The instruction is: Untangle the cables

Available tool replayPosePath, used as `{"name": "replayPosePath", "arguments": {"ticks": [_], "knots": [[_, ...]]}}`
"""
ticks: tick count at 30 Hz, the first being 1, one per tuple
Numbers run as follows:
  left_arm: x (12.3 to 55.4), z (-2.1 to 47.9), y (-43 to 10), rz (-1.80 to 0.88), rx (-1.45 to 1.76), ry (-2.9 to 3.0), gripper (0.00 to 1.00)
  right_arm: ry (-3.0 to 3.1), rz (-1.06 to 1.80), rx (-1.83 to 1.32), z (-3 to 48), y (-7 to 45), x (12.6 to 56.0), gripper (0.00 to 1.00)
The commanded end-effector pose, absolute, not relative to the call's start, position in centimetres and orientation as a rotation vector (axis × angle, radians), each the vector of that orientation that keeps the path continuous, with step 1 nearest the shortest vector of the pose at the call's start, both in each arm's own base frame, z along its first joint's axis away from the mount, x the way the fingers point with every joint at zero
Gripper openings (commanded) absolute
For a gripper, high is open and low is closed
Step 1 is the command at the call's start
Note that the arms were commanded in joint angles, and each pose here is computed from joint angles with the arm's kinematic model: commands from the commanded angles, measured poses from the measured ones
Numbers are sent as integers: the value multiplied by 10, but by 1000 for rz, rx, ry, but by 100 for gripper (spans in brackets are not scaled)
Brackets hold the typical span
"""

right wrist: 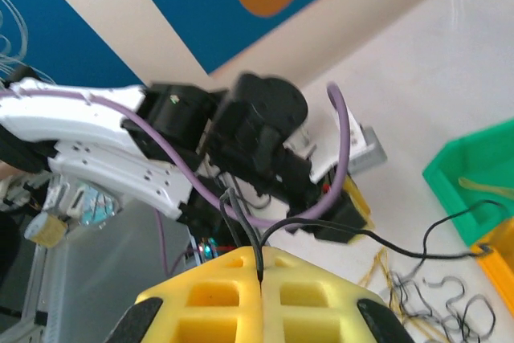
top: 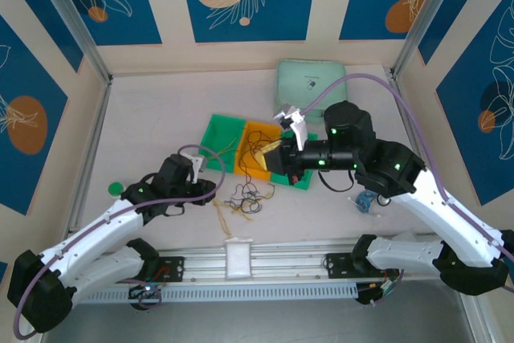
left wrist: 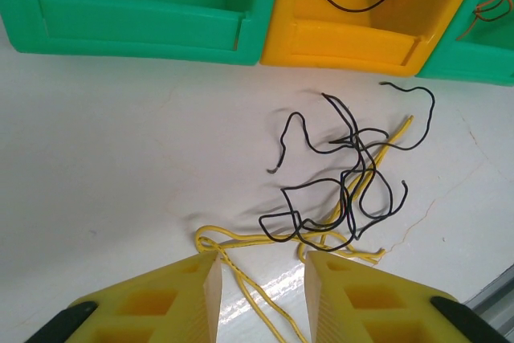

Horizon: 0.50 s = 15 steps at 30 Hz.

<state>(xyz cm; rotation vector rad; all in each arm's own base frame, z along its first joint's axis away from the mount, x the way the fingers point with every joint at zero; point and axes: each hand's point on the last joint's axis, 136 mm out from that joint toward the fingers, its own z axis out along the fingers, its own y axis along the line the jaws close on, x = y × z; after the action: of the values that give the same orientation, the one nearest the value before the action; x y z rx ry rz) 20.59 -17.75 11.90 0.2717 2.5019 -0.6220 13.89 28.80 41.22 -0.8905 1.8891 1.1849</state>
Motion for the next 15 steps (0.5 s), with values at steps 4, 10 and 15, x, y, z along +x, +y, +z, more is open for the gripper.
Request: {"name": "replayPosePath", "arguments": {"ticks": [4, 10, 15], "knots": [[210, 128, -171, -589, 246, 2458, 33, 1785, 1234, -870, 447, 283, 142, 0], [209, 136, -164, -566, 214, 2441, 40, 1862, 1194, -771, 439, 280, 177, 0], [206, 142, -160, -554, 221, 2433, 41, 1944, 1171, -702, 418, 280, 215, 0]]}}
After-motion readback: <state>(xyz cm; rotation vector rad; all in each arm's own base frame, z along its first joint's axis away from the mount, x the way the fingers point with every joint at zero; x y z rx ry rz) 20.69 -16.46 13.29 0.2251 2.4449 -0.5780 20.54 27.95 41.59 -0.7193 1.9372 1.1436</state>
